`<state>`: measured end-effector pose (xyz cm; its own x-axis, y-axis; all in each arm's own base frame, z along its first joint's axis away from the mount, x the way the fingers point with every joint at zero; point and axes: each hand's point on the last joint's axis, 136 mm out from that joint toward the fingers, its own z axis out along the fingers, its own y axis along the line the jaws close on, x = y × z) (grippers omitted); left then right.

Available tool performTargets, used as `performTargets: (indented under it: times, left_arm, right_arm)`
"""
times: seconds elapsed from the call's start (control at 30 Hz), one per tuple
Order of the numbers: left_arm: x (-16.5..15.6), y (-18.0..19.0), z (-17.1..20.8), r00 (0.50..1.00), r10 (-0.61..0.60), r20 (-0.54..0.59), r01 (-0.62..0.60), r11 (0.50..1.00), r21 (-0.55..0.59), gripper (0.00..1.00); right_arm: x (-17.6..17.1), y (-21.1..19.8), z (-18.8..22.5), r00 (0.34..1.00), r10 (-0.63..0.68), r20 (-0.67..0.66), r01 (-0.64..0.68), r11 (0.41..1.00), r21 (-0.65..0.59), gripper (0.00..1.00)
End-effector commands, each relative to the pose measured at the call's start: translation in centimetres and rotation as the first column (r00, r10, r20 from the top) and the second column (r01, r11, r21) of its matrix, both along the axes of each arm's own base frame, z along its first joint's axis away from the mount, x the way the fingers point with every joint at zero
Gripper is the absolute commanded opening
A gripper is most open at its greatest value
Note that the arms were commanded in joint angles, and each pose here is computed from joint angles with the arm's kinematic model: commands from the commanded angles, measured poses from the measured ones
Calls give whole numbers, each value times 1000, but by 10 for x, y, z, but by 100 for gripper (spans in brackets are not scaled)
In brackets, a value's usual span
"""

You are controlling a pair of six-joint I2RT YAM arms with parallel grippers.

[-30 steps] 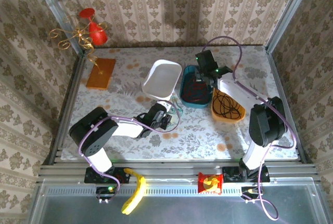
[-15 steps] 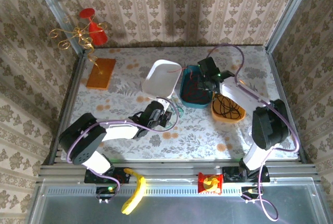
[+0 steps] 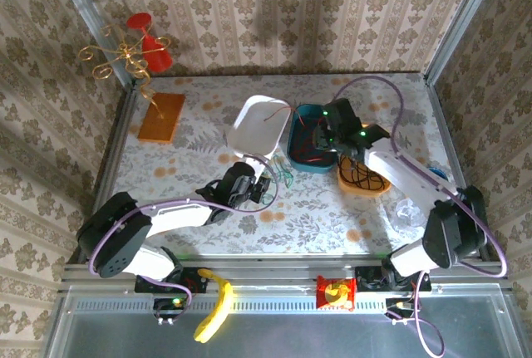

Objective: Untangle the cables

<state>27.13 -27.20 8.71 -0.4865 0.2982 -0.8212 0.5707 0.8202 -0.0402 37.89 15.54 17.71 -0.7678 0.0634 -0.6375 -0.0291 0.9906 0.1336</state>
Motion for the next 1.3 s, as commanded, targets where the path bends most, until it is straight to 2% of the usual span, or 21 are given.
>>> performTargets:
  times: [0.0, 0.07, 0.23, 0.5, 0.77, 1.27]
  left_arm:
    - [7, 18, -2, 995, 100, -7, -100, 995, -16, 37]
    - [9, 25, -4, 991, 136, -18, -136, 990, -26, 37]
    - [9, 29, -9, 987, 158, -32, -158, 987, -21, 37]
    - [8, 28, -15, 987, 152, -46, -153, 988, 0, 37]
    - [10, 25, -18, 987, 149, -56, -149, 989, -5, 37]
    - [10, 26, -17, 988, 146, -47, -146, 989, 3, 37]
  right_arm:
    - [16, 43, 4, 995, 100, -7, -100, 995, 21, 46]
    - [30, 52, 2, 995, 93, -27, -93, 996, 8, 46]
    - [64, 44, -18, 994, -1, -110, -5, 999, -47, 46]
    - [97, -2, -53, 962, -172, -211, 175, 985, -5, 46]
    - [110, -19, -68, 948, -222, -229, 223, 975, -21, 46]
    - [119, -22, -97, 921, -271, -280, 266, 962, -58, 45]
